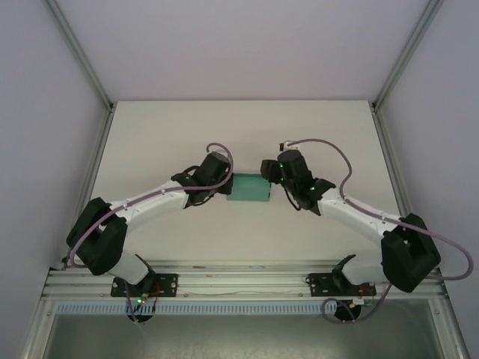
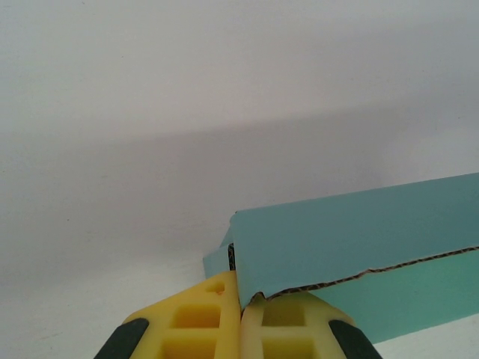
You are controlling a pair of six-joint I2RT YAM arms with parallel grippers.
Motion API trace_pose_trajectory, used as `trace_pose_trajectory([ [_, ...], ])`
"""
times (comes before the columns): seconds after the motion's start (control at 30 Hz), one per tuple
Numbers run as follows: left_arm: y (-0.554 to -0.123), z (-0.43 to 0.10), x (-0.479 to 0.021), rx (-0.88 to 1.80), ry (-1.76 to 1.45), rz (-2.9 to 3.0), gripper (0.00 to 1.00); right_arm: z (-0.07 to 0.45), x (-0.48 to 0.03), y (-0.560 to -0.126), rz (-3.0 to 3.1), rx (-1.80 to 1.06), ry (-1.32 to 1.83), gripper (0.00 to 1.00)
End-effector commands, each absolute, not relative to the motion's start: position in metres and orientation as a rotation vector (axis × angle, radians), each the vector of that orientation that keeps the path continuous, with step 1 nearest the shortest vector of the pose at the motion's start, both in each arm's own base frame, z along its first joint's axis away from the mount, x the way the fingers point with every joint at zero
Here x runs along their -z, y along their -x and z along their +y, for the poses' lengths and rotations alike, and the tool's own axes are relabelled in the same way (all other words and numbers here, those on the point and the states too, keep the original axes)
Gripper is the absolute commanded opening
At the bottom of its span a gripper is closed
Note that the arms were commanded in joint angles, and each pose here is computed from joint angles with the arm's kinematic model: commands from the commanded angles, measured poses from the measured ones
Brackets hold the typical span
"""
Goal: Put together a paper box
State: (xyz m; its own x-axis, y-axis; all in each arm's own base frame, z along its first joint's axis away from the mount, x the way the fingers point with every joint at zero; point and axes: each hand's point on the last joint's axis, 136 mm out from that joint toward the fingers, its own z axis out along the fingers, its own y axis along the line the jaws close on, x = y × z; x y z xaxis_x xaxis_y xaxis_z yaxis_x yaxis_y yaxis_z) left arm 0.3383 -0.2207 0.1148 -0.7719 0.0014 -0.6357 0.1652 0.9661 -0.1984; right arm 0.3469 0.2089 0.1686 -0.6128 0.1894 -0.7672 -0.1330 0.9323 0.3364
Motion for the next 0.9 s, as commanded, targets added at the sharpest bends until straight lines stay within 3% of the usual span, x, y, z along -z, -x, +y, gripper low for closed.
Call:
trace_pose_trajectory([
  [0.0,-0.299,-0.204,-0.064,0.191,-0.209,2.652,0.00,0.209,-0.148,-0.342,2.272,-0.452,-0.068,0.51],
  [0.1,-0.300,-0.208,-0.070,0.216,-0.229,2.642,0.00,0.202,-0.132,-0.338,2.303,-0.422,-0.098,0.48],
  [0.27,-0.305,-0.215,-0.091,0.254,-0.279,2.596,0.14,0.199,-0.104,-0.329,2.368,-0.424,-0.129,0.42],
  [0.43,-0.306,-0.223,-0.116,0.295,-0.345,2.561,0.36,0.200,-0.091,-0.323,2.394,-0.452,-0.156,0.41],
  [0.53,-0.305,-0.228,-0.133,0.342,-0.370,2.527,0.44,0.199,-0.086,-0.320,2.404,-0.463,-0.163,0.40],
  [0.77,-0.306,-0.236,-0.168,0.440,-0.352,2.464,0.78,0.193,-0.076,-0.317,2.427,-0.424,-0.183,0.38],
  [0.87,-0.312,-0.233,-0.176,0.434,-0.309,2.443,0.83,0.194,-0.073,-0.316,2.429,-0.433,-0.181,0.37],
])
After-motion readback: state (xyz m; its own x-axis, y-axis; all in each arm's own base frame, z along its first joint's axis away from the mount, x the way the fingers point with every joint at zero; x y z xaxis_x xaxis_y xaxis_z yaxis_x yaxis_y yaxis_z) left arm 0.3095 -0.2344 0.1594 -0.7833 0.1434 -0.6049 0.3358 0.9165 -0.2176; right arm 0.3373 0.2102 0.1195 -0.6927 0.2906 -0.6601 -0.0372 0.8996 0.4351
